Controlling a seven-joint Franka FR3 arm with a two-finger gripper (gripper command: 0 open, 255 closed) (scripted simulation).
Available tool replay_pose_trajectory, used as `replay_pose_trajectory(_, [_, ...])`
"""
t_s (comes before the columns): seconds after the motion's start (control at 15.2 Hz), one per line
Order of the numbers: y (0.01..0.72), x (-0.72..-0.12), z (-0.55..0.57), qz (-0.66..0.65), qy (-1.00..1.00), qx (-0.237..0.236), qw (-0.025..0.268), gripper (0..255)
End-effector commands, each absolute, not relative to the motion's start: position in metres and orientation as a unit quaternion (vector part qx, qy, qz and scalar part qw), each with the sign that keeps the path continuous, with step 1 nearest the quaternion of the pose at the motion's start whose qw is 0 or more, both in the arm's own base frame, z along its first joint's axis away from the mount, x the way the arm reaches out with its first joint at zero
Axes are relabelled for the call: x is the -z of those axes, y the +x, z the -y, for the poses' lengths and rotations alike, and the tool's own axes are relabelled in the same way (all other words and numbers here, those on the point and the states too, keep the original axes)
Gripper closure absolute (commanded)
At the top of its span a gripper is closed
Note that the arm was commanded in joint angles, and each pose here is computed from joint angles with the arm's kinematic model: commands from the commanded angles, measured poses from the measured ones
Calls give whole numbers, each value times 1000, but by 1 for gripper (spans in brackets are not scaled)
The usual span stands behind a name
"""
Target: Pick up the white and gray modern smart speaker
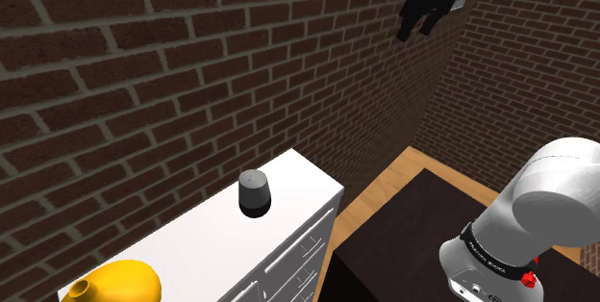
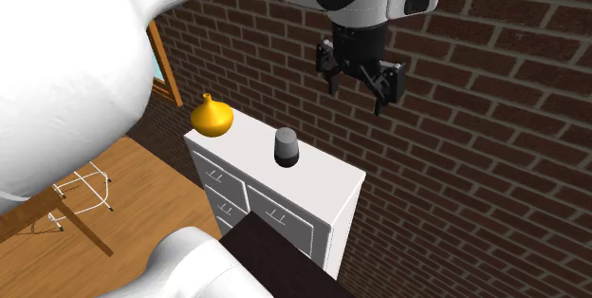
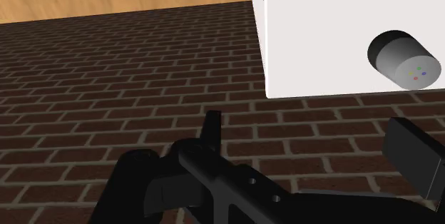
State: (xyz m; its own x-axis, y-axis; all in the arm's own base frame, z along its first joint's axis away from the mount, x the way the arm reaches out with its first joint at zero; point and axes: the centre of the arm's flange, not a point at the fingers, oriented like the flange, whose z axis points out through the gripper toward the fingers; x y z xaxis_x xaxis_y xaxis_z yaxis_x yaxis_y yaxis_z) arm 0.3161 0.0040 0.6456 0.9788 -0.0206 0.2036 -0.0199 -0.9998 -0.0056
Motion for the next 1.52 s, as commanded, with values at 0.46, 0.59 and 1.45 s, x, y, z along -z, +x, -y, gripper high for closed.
replay_pose_trajectory(0.46, [356,-583,-61,-7,-997,79,5,0])
replay_pose_trajectory(0.59, [366,-565,-77,-7,-997,73,6,0])
replay_pose_trajectory(1.45, [429,-444,-185,-1,-999,30,12,0])
